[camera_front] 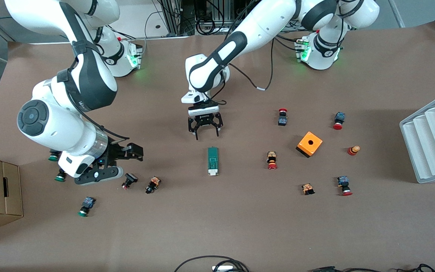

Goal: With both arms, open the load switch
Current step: 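Bring the right gripper toward the green switch while the left gripper holds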

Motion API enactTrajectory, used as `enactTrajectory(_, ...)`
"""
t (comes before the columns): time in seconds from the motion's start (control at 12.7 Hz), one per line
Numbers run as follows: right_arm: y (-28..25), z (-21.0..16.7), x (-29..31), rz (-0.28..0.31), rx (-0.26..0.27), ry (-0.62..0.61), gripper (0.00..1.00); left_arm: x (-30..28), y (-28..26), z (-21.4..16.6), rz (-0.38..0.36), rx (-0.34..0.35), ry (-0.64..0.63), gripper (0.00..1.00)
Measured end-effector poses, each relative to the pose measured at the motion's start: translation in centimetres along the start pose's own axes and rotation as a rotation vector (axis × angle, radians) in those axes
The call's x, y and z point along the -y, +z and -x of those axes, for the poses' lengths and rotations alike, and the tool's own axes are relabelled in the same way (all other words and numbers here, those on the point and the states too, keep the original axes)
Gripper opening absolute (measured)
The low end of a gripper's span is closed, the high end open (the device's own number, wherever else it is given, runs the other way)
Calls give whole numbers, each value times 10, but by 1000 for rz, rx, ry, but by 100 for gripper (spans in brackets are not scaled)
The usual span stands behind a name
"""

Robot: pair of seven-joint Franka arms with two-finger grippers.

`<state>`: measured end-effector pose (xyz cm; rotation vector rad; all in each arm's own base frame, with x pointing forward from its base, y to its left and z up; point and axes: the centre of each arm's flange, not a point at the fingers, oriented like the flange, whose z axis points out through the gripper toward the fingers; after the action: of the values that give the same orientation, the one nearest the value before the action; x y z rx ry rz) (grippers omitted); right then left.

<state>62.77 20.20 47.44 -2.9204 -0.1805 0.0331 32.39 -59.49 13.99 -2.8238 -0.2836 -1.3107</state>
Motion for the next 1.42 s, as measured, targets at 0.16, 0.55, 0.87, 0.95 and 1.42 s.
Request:
enactTrajectory(0.16, -18, 14, 17, -110, 56, 13, 100, 8, 13, 16, -6, -33, 27, 100)
enactTrajectory(0.55, -58, 47, 114, -205, -11, 20, 100, 23, 39, 31, -27, -157, 89, 100)
enactTrajectory(0.87, -25, 23, 95, -196, -25, 80, 100, 23, 41, 34, -17, -170, 54, 100)
enactTrajectory(0.95, -23, 20, 89, -194, -23, 89, 100, 22, 39, 40, 3, -188, 43, 100)
enactTrajectory(1.42, -22, 16, 75, -191, -24, 108, 100, 25, 39, 66, 13, -315, 56, 100)
